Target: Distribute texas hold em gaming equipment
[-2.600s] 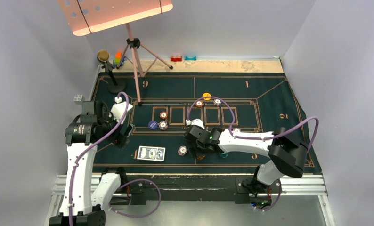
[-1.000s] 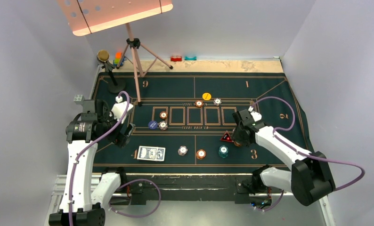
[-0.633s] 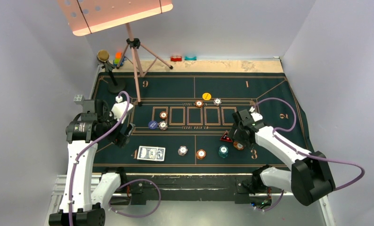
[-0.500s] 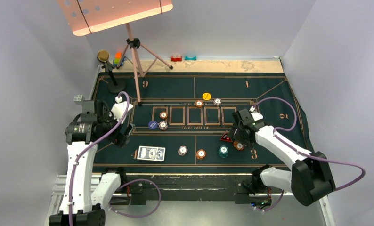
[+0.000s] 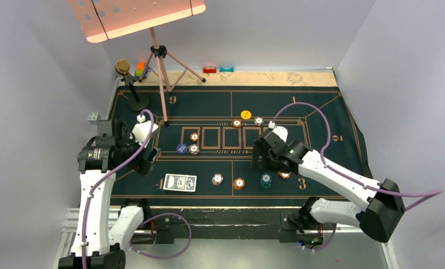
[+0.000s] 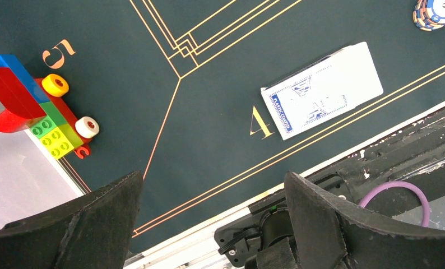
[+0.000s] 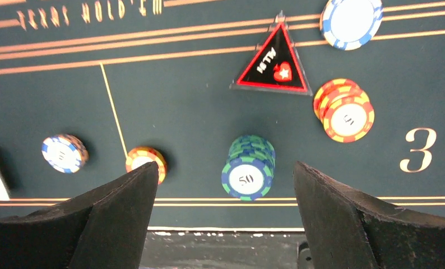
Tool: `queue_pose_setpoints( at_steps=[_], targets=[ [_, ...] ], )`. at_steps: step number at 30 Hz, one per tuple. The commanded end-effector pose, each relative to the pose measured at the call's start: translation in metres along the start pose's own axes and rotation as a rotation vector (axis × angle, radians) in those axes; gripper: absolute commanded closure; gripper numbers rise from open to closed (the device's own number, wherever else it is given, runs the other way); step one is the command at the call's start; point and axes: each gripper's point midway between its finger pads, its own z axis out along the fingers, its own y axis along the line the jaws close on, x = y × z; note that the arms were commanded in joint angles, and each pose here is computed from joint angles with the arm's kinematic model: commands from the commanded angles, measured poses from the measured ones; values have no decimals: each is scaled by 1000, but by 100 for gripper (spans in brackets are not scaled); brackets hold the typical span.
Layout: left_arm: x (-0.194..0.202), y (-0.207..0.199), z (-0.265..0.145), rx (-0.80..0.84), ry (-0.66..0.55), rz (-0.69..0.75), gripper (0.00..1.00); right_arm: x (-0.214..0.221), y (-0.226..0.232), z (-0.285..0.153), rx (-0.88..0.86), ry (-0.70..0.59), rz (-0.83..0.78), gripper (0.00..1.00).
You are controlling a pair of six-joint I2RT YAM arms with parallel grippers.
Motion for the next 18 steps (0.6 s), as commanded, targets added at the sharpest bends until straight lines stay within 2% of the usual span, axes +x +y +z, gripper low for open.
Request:
queue_pose_setpoints(
  at_steps=[1, 9, 12, 18],
  targets=[
    [-4, 1, 2, -4, -22, 18, 0, 30, -14, 1, 96, 78, -70, 6],
    [-4, 1, 2, -7, -23, 18, 0, 47, -18, 13, 126, 114, -61, 5],
    [-4, 2, 2, -10, -23, 20, 0, 51, -22, 19, 147, 123, -63, 13],
    [-3, 2, 3, -12, -23, 21, 0, 55, -21, 26, 145, 124, -47, 36]
  ],
)
